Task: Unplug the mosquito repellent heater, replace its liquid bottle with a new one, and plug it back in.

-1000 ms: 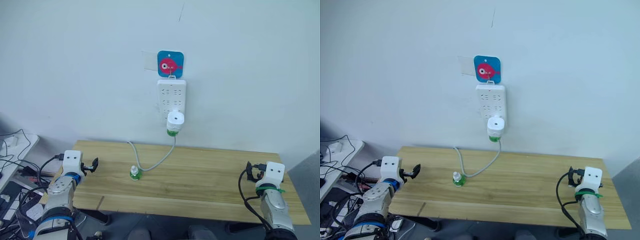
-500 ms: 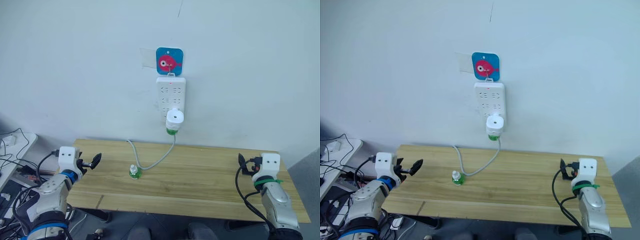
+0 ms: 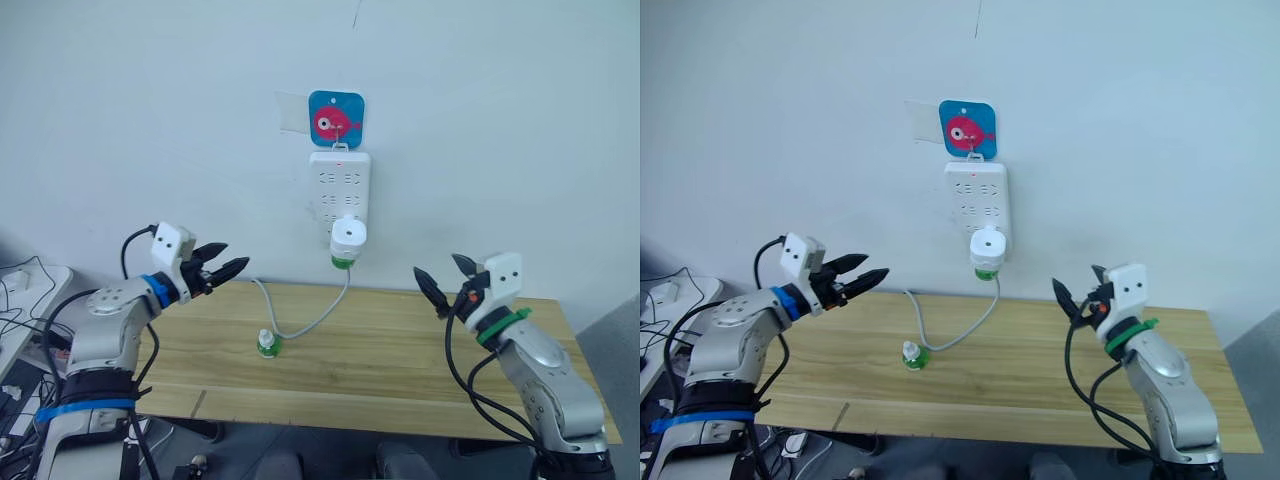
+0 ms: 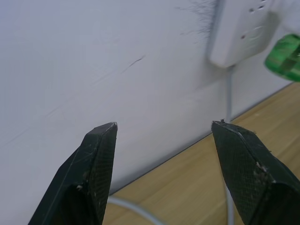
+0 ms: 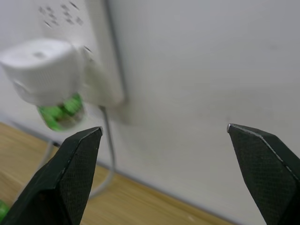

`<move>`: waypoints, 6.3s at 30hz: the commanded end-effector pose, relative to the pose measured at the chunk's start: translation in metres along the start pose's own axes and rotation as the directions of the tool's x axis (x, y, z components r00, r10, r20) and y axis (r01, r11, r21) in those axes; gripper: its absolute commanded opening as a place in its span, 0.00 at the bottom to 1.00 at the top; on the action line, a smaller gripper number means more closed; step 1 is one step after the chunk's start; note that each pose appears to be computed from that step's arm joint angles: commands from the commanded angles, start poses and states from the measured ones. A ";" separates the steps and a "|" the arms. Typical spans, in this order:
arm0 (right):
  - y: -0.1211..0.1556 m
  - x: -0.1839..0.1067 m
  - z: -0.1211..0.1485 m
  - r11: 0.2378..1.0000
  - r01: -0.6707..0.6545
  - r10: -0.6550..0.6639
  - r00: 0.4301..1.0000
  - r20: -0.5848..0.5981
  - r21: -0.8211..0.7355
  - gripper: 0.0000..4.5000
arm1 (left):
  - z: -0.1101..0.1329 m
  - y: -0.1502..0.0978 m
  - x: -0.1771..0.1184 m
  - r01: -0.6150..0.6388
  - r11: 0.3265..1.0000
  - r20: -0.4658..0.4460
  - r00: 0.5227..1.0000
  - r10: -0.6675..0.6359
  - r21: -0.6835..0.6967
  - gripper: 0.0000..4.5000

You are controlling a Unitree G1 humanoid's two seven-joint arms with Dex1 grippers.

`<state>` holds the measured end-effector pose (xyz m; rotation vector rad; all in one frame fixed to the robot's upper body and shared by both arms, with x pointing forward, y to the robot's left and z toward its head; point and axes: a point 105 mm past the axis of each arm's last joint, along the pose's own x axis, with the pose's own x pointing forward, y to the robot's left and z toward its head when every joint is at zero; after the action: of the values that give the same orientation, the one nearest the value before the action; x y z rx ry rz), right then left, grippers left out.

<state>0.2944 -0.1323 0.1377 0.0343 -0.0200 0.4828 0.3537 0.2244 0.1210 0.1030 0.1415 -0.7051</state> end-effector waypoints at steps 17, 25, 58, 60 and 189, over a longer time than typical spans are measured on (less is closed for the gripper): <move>0.058 0.000 0.036 0.976 -0.200 0.195 0.979 0.062 0.089 1.00 | 0.068 -0.029 0.093 0.341 0.929 0.039 0.936 -0.350 0.140 0.74; 0.054 -0.002 0.037 0.982 -0.173 0.170 0.984 0.053 0.071 1.00 | 0.073 -0.030 0.109 0.331 0.933 0.037 0.940 -0.339 0.140 0.74; 0.066 0.014 0.046 0.982 -0.146 0.141 0.989 0.042 0.123 1.00 | 0.088 -0.065 0.115 0.566 0.824 0.060 0.824 -0.564 -0.023 0.29; 0.074 0.018 0.048 0.983 -0.150 0.149 0.989 0.022 0.107 1.00 | 0.088 -0.066 0.117 0.566 0.824 0.063 0.823 -0.564 -0.026 0.29; 0.022 -0.005 0.071 0.561 -0.089 -0.022 0.992 0.123 0.823 0.99 | 0.105 -0.199 0.118 0.438 0.791 0.395 0.697 -0.599 0.427 0.51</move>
<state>0.2852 -0.1257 0.2049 1.0288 0.0713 0.4018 0.3272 -0.0158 0.1790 0.1415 -0.4059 -1.2800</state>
